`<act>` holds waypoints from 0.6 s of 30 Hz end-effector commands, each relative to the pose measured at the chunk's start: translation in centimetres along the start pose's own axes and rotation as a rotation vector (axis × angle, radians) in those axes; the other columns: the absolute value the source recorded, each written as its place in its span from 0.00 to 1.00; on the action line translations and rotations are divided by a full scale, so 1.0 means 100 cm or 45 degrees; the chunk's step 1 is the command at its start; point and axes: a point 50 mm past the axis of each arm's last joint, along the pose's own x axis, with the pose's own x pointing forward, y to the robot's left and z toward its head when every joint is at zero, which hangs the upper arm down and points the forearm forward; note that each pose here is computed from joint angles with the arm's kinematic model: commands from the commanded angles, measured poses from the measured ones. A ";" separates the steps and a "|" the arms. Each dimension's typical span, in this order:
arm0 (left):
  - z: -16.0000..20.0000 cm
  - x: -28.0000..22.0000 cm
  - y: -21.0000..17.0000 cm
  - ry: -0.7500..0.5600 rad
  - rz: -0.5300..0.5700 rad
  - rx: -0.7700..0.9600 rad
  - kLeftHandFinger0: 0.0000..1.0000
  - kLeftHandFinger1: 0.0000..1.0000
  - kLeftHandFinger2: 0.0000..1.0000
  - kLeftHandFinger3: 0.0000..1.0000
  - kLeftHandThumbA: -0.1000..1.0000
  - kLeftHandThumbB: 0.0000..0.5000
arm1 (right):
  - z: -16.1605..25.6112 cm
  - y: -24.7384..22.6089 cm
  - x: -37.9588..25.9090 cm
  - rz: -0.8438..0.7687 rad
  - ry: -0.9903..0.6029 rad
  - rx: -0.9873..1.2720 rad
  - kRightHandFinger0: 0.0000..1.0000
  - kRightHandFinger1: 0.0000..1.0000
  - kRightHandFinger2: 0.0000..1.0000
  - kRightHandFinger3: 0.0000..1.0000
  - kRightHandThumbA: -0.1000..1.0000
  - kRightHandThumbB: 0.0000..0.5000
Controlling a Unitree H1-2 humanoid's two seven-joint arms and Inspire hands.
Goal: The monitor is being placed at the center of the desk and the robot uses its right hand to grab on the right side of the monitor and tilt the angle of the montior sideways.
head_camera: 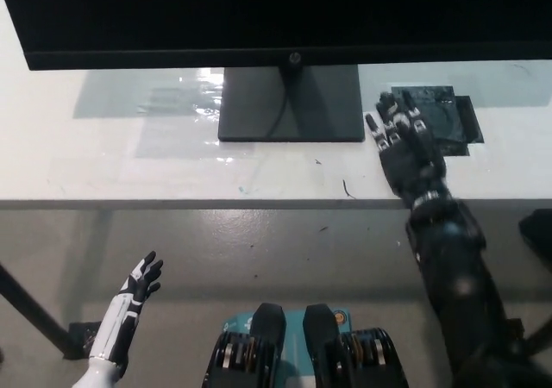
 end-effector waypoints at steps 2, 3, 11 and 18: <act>0.009 0.008 0.012 -0.082 0.009 0.081 1.00 1.00 1.00 1.00 1.00 0.53 | 0.065 0.089 -0.177 0.842 -0.632 -0.709 1.00 1.00 1.00 1.00 1.00 0.73; 0.009 0.008 0.012 -0.082 0.008 0.069 1.00 1.00 1.00 1.00 1.00 0.54 | 0.070 0.089 -0.189 0.871 -0.672 -0.744 1.00 1.00 1.00 1.00 1.00 0.75; 0.010 0.009 0.011 -0.084 0.005 0.054 1.00 1.00 1.00 1.00 1.00 0.52 | 0.085 0.106 -0.275 1.054 -1.038 -0.908 1.00 1.00 1.00 1.00 1.00 0.82; 0.010 0.010 0.010 -0.085 0.001 0.084 1.00 1.00 1.00 1.00 1.00 0.59 | 0.057 0.109 -0.337 0.986 -1.110 -1.024 1.00 1.00 1.00 1.00 1.00 0.68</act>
